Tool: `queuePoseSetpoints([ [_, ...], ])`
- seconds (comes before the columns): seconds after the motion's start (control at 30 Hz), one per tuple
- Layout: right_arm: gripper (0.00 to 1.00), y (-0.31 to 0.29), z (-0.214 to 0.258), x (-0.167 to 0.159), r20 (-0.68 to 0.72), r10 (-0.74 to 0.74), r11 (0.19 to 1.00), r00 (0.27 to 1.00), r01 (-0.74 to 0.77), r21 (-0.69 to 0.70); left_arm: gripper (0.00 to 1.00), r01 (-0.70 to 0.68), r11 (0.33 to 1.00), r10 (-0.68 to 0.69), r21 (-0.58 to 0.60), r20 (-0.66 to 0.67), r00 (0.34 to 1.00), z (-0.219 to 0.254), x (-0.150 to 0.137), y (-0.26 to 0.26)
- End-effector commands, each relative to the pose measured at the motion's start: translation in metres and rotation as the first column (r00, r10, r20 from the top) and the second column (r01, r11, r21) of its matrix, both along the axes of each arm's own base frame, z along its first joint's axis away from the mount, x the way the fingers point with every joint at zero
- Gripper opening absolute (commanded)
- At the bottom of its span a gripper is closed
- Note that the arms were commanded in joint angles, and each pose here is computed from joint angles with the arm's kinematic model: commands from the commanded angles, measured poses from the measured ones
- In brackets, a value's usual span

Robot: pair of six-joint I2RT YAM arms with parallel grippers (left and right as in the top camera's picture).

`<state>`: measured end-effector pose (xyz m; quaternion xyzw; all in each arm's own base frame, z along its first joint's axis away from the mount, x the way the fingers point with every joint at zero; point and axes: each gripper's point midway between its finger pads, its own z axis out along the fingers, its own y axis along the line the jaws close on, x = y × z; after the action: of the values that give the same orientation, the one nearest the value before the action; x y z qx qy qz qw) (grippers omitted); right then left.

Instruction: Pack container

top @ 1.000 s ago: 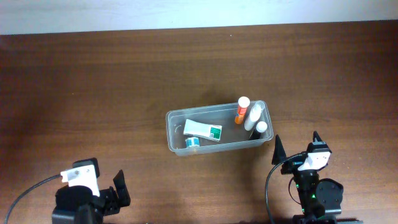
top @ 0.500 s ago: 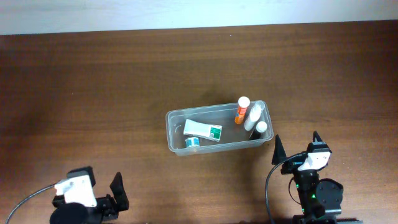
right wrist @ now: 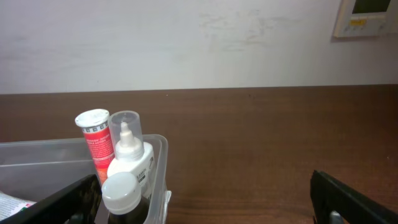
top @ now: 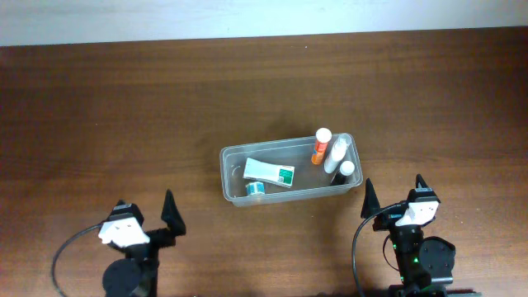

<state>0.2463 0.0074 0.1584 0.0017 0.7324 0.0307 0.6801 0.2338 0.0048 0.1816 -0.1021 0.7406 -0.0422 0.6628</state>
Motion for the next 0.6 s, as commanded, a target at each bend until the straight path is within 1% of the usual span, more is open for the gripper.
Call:
queuePoseSetpoints([
  [0.0,0.98,-0.0001,-0.0024,-0.0001,-0.004,-0.002,1.000,1.000,0.002,-0.008,0.99,0.028,0.999,-0.029,0.018,0.053,0.998,-0.0206,0.0115,-0.0054],
  [0.03,0.98,0.0000,-0.0024,-0.0001,-0.004,-0.002,1.000,1.000,0.002,-0.008,0.99,0.044,0.999,-0.046,0.029,0.055,0.997,-0.0213,0.0119,-0.0081],
  [0.1,0.98,0.0000,-0.0024,-0.0001,-0.004,-0.002,1.000,1.000,0.002,-0.008,0.99,0.029,0.998,-0.032,0.051,0.063,0.997,-0.0185,0.0119,-0.0048],
  [0.23,0.99,-0.0001,-0.0024,-0.0001,-0.004,-0.002,1.000,1.000,0.002,-0.008,0.99,0.050,0.997,-0.052,0.051,0.051,0.997,-0.0214,0.0118,-0.0083],
  [0.57,0.99,0.0000,-0.0024,-0.0001,-0.004,-0.002,1.000,1.000,0.002,-0.008,0.99,0.049,0.997,-0.052,0.051,0.050,0.997,-0.0215,0.0119,-0.0082],
])
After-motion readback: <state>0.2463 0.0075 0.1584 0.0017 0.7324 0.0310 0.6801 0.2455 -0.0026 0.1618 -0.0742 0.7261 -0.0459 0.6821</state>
